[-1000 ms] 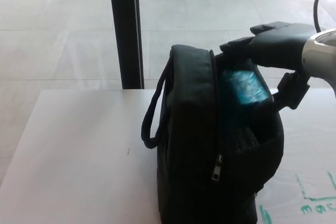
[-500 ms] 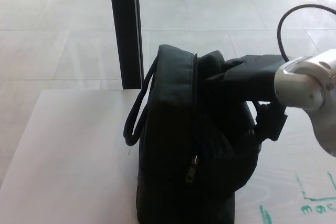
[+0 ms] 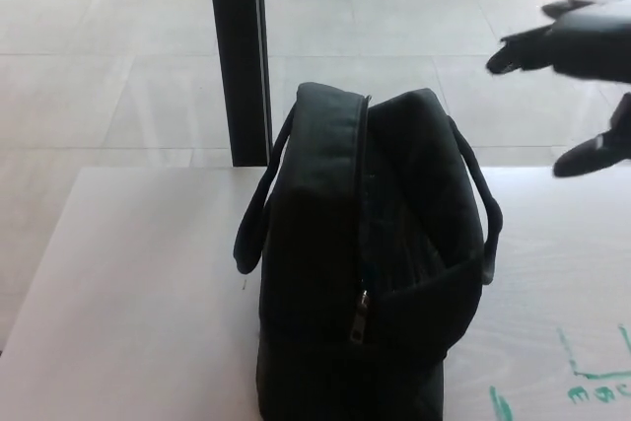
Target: The robot uses its right hand to pick up the cube kept on the middle of the desk and put it inside the bag next to it
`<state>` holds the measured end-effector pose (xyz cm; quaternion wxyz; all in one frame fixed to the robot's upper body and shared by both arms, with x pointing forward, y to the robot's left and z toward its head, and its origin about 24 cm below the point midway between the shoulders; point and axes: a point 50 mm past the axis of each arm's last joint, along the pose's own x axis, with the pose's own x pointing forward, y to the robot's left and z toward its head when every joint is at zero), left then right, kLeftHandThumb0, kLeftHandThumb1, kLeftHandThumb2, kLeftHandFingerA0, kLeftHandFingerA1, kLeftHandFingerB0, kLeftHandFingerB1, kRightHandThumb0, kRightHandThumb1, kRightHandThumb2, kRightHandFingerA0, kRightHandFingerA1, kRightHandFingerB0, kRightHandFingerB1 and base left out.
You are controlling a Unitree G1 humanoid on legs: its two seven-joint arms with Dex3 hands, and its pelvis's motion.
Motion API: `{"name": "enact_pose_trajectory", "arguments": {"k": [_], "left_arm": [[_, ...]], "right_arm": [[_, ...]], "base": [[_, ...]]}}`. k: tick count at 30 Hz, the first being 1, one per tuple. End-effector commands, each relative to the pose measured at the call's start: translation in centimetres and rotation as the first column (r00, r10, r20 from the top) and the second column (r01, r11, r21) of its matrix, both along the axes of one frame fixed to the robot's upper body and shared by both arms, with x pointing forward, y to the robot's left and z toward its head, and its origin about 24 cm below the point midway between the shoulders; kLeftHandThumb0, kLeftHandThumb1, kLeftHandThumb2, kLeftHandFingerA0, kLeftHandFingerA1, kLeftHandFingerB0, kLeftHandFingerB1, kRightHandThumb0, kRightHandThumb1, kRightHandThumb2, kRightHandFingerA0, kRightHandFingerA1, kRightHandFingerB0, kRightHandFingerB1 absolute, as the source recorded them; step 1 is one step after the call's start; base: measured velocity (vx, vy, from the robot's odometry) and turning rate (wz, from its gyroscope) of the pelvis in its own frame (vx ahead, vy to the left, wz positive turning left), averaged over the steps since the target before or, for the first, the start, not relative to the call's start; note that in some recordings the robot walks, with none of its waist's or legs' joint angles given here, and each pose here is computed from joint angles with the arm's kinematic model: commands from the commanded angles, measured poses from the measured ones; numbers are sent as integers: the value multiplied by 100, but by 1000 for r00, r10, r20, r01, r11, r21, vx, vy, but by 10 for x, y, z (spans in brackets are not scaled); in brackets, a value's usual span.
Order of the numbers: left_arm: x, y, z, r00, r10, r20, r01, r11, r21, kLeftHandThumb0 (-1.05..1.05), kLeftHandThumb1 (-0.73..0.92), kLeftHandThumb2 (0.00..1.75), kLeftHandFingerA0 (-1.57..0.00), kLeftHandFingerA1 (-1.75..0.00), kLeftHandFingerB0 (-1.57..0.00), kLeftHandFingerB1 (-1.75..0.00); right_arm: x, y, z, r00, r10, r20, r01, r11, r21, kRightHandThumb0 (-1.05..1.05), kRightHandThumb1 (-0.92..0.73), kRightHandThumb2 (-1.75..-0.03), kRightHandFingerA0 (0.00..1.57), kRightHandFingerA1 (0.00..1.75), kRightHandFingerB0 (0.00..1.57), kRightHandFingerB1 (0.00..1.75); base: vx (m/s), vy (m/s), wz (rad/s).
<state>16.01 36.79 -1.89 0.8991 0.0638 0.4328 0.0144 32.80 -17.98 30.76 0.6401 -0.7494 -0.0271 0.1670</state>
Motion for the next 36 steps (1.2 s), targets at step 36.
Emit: {"name": "enact_pose_trajectory", "arguments": {"k": [36], "left_arm": [[-9, -1, -6, 999, 35, 4, -35, 998, -46, -69, 61, 98, -27, -58, -31, -55]], "right_arm": [[-219, -263, -225, 378, -900, -216, 683, 114, 722, -61, -64, -60, 22, 43, 26, 33]], "base": [[0, 0, 0]]}}
